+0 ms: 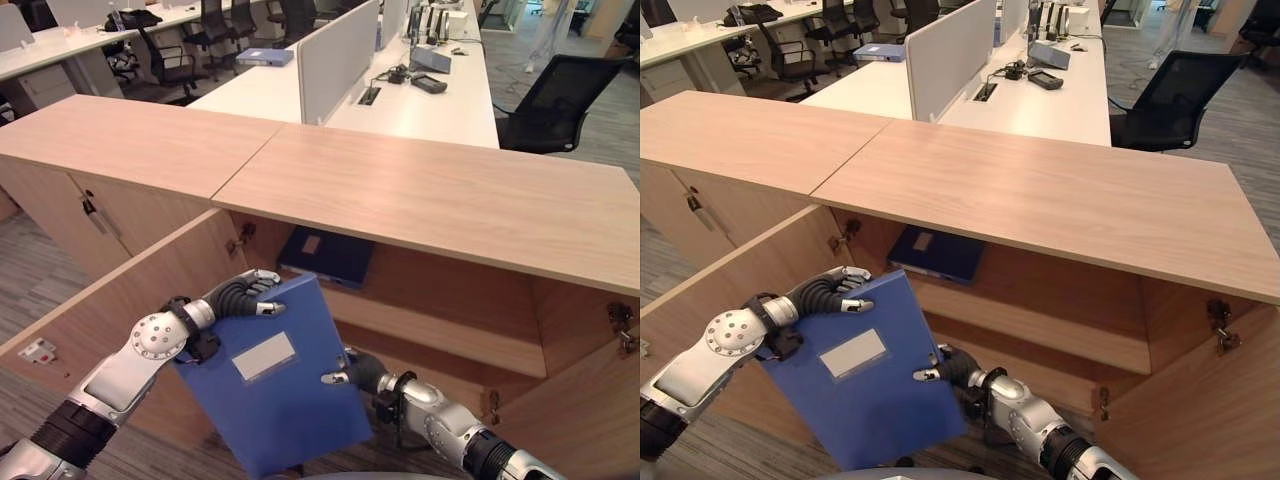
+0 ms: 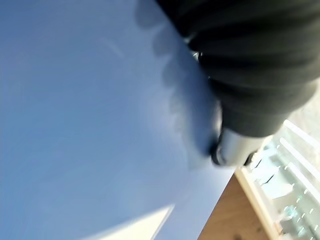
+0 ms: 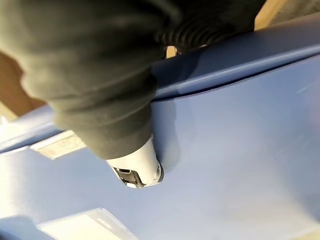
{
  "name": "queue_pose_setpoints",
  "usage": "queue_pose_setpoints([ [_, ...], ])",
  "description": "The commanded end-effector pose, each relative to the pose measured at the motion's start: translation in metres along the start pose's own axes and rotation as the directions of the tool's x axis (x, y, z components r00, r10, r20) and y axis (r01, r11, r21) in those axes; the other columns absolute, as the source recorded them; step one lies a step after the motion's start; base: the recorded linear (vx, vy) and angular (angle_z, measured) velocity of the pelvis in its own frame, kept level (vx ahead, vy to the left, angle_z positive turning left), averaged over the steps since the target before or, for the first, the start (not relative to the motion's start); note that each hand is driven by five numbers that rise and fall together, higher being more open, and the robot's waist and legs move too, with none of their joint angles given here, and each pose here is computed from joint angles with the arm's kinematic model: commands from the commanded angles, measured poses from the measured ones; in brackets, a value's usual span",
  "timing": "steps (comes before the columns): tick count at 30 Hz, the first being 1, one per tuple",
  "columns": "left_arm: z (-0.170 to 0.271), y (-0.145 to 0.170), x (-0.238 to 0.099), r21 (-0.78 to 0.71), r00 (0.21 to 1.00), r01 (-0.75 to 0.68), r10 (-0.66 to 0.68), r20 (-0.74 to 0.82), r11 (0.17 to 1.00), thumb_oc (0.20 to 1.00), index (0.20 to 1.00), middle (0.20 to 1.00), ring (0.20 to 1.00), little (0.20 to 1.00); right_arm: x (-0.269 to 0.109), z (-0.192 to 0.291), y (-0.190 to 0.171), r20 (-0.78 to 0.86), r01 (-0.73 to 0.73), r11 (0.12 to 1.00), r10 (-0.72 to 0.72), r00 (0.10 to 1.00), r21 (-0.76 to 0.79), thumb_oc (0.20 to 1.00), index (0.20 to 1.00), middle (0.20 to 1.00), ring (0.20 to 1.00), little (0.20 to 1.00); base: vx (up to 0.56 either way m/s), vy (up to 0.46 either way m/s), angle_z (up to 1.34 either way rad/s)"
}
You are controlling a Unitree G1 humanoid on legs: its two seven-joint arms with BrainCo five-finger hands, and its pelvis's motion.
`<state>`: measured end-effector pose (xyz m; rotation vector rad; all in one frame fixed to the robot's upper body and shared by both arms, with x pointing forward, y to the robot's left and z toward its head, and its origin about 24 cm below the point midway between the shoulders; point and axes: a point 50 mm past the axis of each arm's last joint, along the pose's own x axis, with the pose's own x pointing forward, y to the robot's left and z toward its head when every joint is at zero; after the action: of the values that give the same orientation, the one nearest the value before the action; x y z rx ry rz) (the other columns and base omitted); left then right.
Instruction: Put the empty folder in the office cabinet
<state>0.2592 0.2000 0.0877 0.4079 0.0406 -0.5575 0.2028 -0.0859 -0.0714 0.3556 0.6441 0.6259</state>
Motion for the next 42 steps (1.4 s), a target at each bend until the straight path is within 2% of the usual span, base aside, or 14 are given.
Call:
queue_pose_setpoints([
  [1, 0.025, -0.010, 0.008, -0.317, 0.959, -0.031, 0.118, 0.257, 0.948, 1.000, 1.000, 1.000, 1.000, 1.000, 0.018, -0.011, 0.010, 0.097, 0.050, 0.723, -0.161, 0.982, 0.689, 0.200, 0.200, 0.200, 0.200, 0.200, 0.00, 0.000, 0.00],
  [2, 0.025, -0.010, 0.008, -0.317, 0.959, -0.031, 0.118, 0.257, 0.948, 1.000, 1.000, 1.000, 1.000, 1.000, 0.018, -0.011, 0.010, 0.098, 0.050, 0.723, -0.161, 0.982, 0.689, 0.200, 0.200, 0.200, 0.200, 0.200, 0.01, -0.001, -0.06],
  [3, 0.012, -0.013, 0.006, -0.362, 0.971, -0.046, 0.127, 0.201, 0.931, 1.000, 1.000, 1.000, 1.000, 1.000, 0.022, -0.024, 0.012, 0.039, 0.110, 0.654, -0.208, 0.977, 0.748, 0.200, 0.200, 0.200, 0.200, 0.200, 0.00, 0.001, -0.06],
  [4, 0.000, -0.015, 0.002, -0.408, 0.976, -0.072, 0.149, 0.159, 0.910, 1.000, 1.000, 1.000, 1.000, 1.000, 0.017, -0.012, -0.005, 0.046, 0.142, 0.781, -0.213, 0.976, 0.608, 0.200, 0.200, 0.200, 0.200, 0.200, 0.00, 0.000, -0.05],
  [5, -0.009, -0.013, -0.005, -0.453, 0.974, -0.111, 0.188, 0.130, 0.885, 1.000, 1.000, 1.000, 1.000, 1.000, 0.003, -0.015, -0.023, 0.052, 0.197, 0.696, -0.319, 0.946, 0.690, 0.200, 0.200, 0.200, 0.200, 0.200, -0.01, -0.003, -0.07],
  [8, -0.052, -0.021, -0.025, -0.583, 0.962, -0.248, 0.268, -0.053, 0.774, 1.000, 1.000, 1.000, 1.000, 1.000, -0.023, -0.028, -0.045, 0.057, 0.235, 0.580, -0.440, 0.896, 0.780, 0.200, 0.200, 0.200, 0.200, 0.200, 0.00, -0.001, 0.01],
  [10, -0.077, -0.026, -0.044, -0.581, 0.941, -0.338, 0.288, -0.179, 0.741, 1.000, 1.000, 1.000, 1.000, 1.000, -0.039, -0.031, -0.058, 0.053, 0.273, 0.570, -0.490, 0.870, 0.775, 0.200, 0.200, 0.200, 0.200, 0.200, 0.00, 0.000, 0.05],
  [16, -0.116, -0.041, -0.073, -0.590, 0.883, -0.465, 0.297, -0.364, 0.660, 1.000, 1.000, 1.000, 1.000, 1.000, -0.061, -0.048, -0.077, -0.009, 0.363, 0.529, -0.557, 0.830, 0.767, 0.200, 0.200, 0.200, 0.200, 0.200, 0.00, -0.003, 0.03],
  [22, -0.147, -0.062, -0.087, -0.529, 0.805, -0.556, 0.259, -0.534, 0.641, 1.000, 1.000, 1.000, 1.000, 1.000, -0.067, -0.056, -0.084, -0.065, 0.424, 0.490, -0.593, 0.802, 0.762, 0.200, 0.200, 0.200, 0.200, 0.200, 0.00, -0.012, 0.01],
  [33, -0.164, -0.072, -0.086, -0.493, 0.749, -0.607, 0.241, -0.618, 0.623, 1.000, 1.000, 1.000, 1.000, 1.000, -0.067, 0.027, -0.105, 0.222, 0.316, 0.614, -0.640, 0.735, 0.724, 0.200, 0.200, 0.200, 0.200, 0.200, -0.05, 0.021, 0.19],
  [34, -0.170, -0.075, -0.091, -0.480, 0.725, -0.628, 0.235, -0.648, 0.612, 1.000, 1.000, 1.000, 1.000, 1.000, -0.065, 0.052, -0.104, 0.311, 0.263, 0.655, -0.624, 0.717, 0.708, 0.200, 0.200, 0.200, 0.200, 0.200, 0.07, 0.182, 0.06],
  [39, -0.192, -0.092, -0.106, -0.426, 0.631, -0.680, 0.181, -0.755, 0.596, 1.000, 1.000, 1.000, 1.000, 1.000, -0.066, 0.058, -0.099, 0.359, 0.201, 0.656, -0.614, 0.703, 0.727, 0.200, 0.200, 0.200, 0.200, 0.200, 0.13, 0.170, -0.20],
  [40, -0.198, -0.100, -0.112, -0.415, 0.599, -0.696, 0.154, -0.786, 0.587, 1.000, 1.000, 1.000, 1.000, 1.000, -0.067, 0.057, -0.095, 0.373, 0.180, 0.658, -0.606, 0.703, 0.731, 0.200, 0.200, 0.200, 0.200, 0.200, 0.30, 0.398, -0.11],
  [42, -0.215, -0.111, -0.132, -0.323, 0.483, -0.727, 0.117, -0.867, 0.607, 1.000, 1.000, 1.000, 1.000, 1.000, -0.068, 0.061, -0.093, 0.391, 0.184, 0.679, -0.599, 0.699, 0.711, 0.200, 0.200, 0.200, 0.200, 0.200, 0.29, 0.457, -0.25],
])
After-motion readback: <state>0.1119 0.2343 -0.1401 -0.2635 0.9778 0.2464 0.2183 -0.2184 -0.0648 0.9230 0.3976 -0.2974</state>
